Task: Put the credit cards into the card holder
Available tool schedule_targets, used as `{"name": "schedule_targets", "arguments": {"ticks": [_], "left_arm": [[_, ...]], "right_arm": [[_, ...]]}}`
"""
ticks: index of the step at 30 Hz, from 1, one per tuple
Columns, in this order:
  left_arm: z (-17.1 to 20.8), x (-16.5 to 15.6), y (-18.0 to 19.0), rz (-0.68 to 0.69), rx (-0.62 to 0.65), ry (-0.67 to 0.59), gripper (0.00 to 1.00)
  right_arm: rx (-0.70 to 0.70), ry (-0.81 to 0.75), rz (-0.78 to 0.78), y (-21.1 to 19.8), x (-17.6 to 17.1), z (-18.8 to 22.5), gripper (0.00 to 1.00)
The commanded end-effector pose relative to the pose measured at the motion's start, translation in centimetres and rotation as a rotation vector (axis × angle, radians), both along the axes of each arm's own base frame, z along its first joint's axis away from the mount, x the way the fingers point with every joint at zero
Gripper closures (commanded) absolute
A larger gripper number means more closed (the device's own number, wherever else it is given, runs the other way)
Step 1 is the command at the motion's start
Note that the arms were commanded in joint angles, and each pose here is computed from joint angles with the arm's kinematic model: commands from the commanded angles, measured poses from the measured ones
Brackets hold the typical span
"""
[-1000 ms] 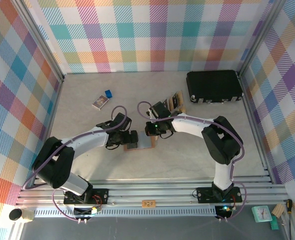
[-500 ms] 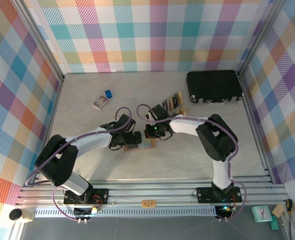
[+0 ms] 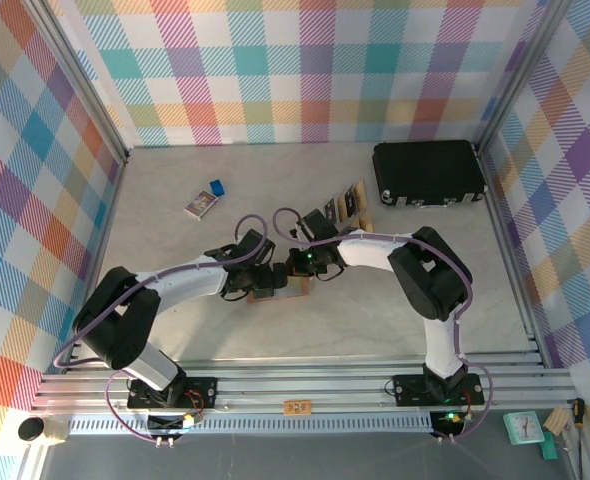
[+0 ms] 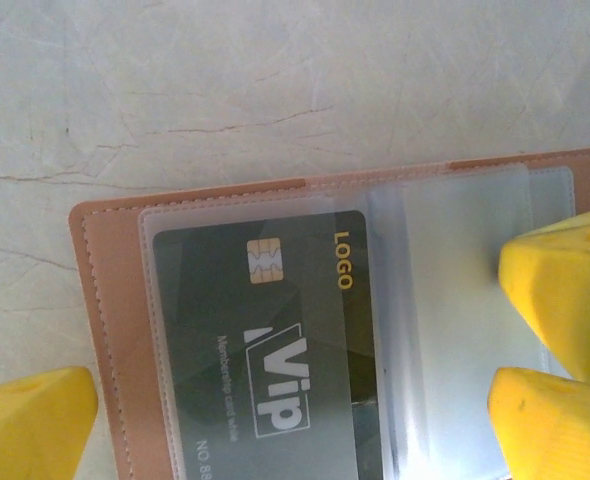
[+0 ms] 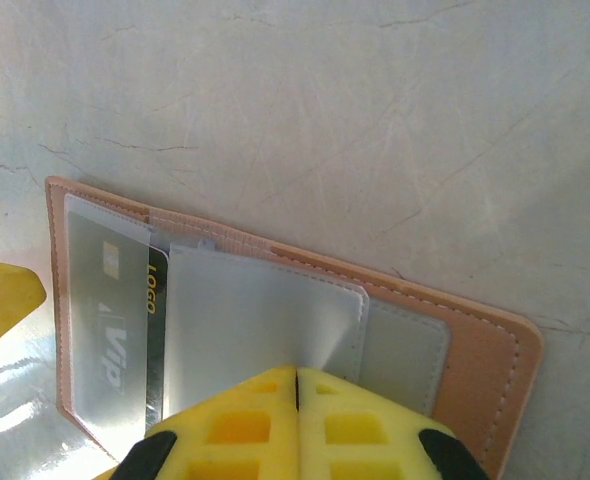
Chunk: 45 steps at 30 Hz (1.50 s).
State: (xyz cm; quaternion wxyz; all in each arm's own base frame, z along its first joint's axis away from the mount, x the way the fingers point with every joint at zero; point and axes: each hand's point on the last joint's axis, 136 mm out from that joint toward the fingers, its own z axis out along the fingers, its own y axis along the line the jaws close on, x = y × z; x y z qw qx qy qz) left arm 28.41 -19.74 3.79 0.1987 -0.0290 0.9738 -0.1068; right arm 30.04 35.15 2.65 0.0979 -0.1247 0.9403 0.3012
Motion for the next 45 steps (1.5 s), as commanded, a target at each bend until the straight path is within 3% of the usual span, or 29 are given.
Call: {"name": "schedule_targets", "arguments": {"ticks": [1, 10, 14, 20, 23, 45], "left_arm": [[-0.8, -0.1, 0.4, 0.003, 0.038, 0.000, 0.00], [-2.1, -0.7, 1.7, 0.010, 0.106, 0.011, 0.00], [-2.5, -0.9, 1.9, 0.012, 0.120, 0.019, 0.00], [-2.7, -1.1, 2.1, 0.013, 0.124, 0.019, 0.00], [-2.7, -1.1, 2.3, 0.015, 0.125, 0.015, 0.00], [-3.9, -1.9, 2.7, 0.016, 0.135, 0.043, 0.06]], "right_arm": [[0.008, 0.029, 0.005, 0.0, -0.5, -0.8, 0.95], [0.020, 0.017, 0.001, 0.0, -0.4, 0.1, 0.94], [0.030, -0.013, -0.008, -0.1, -0.1, 1.7, 0.86], [0.016, -0.055, -0.029, -0.8, 0.4, 3.1, 0.64], [0.011, -0.050, -0.035, -1.0, 0.4, 2.7, 0.60], [0.038, 0.042, -0.033, -0.3, -0.5, -0.4, 0.61]]}}
